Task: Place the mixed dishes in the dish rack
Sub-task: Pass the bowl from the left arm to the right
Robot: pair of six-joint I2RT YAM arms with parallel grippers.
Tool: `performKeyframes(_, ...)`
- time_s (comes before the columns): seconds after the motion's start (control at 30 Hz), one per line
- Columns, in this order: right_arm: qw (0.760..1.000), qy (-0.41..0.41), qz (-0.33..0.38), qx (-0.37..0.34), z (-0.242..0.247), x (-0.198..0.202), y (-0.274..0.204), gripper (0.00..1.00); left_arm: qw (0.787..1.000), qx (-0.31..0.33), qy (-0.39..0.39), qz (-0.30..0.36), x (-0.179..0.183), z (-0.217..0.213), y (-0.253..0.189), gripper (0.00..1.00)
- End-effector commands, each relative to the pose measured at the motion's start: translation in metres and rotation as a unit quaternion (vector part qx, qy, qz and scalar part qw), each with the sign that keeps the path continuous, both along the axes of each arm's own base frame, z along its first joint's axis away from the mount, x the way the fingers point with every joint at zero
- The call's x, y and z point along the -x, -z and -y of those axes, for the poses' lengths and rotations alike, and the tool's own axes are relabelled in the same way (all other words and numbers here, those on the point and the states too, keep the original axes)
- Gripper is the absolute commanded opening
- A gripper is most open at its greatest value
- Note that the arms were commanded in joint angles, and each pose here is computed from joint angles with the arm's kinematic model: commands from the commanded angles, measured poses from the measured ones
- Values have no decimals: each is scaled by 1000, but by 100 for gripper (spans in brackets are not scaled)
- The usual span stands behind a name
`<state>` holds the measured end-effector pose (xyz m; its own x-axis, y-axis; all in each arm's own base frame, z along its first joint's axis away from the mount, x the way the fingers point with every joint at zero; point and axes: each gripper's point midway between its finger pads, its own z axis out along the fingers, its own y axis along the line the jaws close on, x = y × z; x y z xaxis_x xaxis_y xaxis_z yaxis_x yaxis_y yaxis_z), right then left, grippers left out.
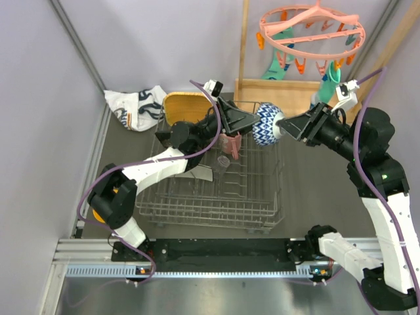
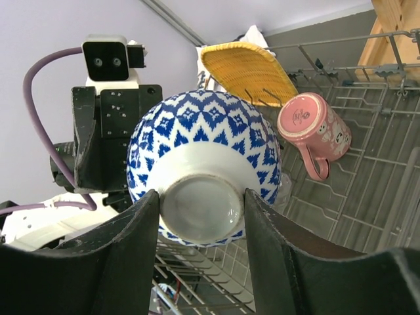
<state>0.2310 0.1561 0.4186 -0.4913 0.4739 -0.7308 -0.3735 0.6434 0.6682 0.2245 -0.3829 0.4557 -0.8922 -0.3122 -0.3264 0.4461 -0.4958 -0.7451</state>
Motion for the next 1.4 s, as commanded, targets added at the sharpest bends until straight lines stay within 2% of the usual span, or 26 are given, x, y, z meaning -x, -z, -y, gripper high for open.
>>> performKeyframes(0.0,1000,2,30,-8,1,1,-16,0,999,-1,-2,43,9,1,-4,43)
performKeyframes(0.07,1000,4,30,-7,1,0,-15,0,999,-31,-8,43,4,9,6,43)
performKeyframes(0.2,999,8,32,-5,3,1,-17,0,998,-45,-4,40,2,13,15,43)
performKeyframes(0.87,999,22,25,7,8,-2,-10,0,999,-36,5,26,-4,10,22,40)
performKeyframes(1.27,999,31,22,16,11,-5,-5,0,999,-25,7,34,3,1,6,43)
performKeyframes(1.37,999,32,22,16,11,-6,-5,0,999,-29,6,37,5,0,7,48)
